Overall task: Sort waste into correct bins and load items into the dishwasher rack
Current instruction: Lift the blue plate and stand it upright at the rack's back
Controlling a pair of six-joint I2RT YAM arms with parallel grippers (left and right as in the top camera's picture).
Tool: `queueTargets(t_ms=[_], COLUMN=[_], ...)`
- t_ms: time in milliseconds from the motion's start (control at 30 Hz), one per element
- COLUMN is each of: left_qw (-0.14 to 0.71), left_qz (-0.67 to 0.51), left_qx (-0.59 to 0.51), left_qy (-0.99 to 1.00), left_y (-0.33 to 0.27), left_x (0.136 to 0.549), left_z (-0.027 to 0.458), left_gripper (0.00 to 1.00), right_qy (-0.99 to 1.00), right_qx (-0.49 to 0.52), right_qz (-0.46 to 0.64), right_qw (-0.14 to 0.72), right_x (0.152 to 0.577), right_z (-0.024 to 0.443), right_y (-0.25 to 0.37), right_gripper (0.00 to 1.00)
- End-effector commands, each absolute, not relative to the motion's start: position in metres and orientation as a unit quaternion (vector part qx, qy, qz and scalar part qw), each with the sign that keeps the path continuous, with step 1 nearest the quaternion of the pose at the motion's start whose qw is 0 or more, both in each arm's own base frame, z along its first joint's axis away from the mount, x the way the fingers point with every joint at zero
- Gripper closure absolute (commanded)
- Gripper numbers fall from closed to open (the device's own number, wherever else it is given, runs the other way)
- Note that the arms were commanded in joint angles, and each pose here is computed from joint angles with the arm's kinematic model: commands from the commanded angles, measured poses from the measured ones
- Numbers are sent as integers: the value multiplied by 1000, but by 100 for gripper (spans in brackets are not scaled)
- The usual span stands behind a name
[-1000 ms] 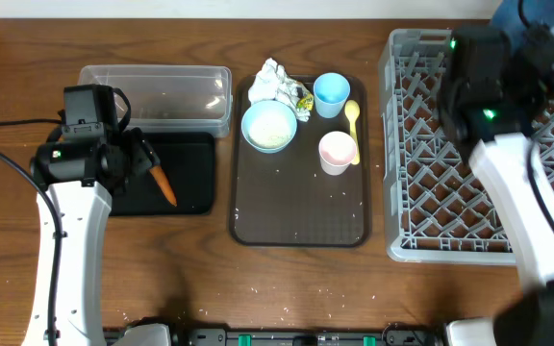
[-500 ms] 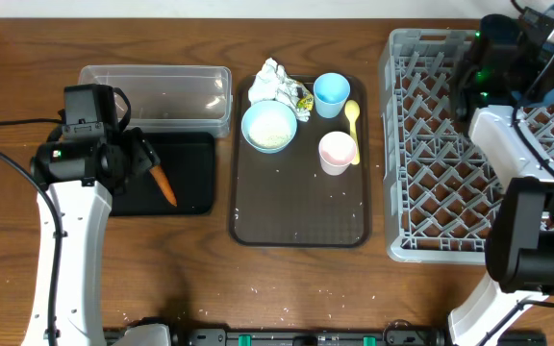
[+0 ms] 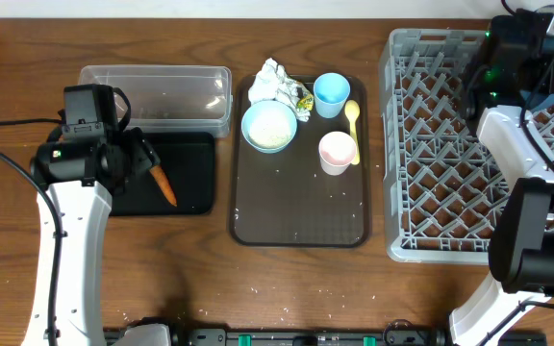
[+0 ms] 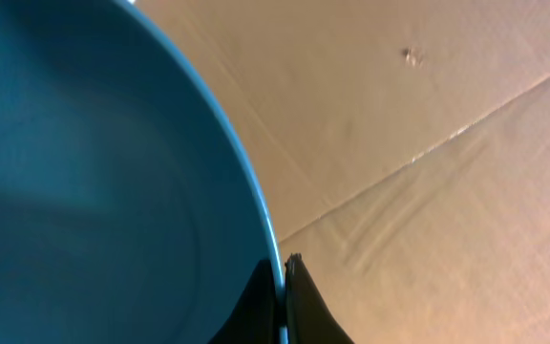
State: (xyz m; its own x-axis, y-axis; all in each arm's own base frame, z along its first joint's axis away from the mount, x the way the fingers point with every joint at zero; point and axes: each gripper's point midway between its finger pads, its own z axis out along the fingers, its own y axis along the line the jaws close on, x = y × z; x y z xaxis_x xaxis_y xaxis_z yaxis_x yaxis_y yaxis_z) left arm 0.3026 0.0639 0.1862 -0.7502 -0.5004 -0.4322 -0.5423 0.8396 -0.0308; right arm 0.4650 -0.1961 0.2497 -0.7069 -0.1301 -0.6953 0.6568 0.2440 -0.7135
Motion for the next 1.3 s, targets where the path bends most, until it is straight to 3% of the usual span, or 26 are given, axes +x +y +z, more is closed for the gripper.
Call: queueTargets(t_ms=[0,233,533,1000,1100,1133,1167,1267], left_qw=[224,231,233,244,244,244,244,244], left_qz=[53,52,52,50,50,50,50,50], left_qx=[-280,-280,-280,-280,-280,-280,-280,-280], left_qy=[932,930,930,927,927,927,927,927], left_y=[67,67,67,68,68,68,68,68], left_x=[306,309,310,315,315,315,315,315], left_z=[190,192,192,194,194,194,194,194], left_gripper=[17,17,17,17,17,17,17,17], right_qy=[706,676,761,780,790,792,793,794], right_qx=[159,137,14,-11,-37,-41,-44,-44], right_qz=[-612,-650,-601,-583,-573,-570,-568,-560], right_qw=[317,318,244,227,215,216,217,232], right_x=[463,463,477,477,478,479,480,484], right_z=[270,306,236,218,208,206,204,203], right_y=[-214,-215,-208,-194,-178,-172,-167,-152], right_gripper=[99,99,99,99,76,60,51,37])
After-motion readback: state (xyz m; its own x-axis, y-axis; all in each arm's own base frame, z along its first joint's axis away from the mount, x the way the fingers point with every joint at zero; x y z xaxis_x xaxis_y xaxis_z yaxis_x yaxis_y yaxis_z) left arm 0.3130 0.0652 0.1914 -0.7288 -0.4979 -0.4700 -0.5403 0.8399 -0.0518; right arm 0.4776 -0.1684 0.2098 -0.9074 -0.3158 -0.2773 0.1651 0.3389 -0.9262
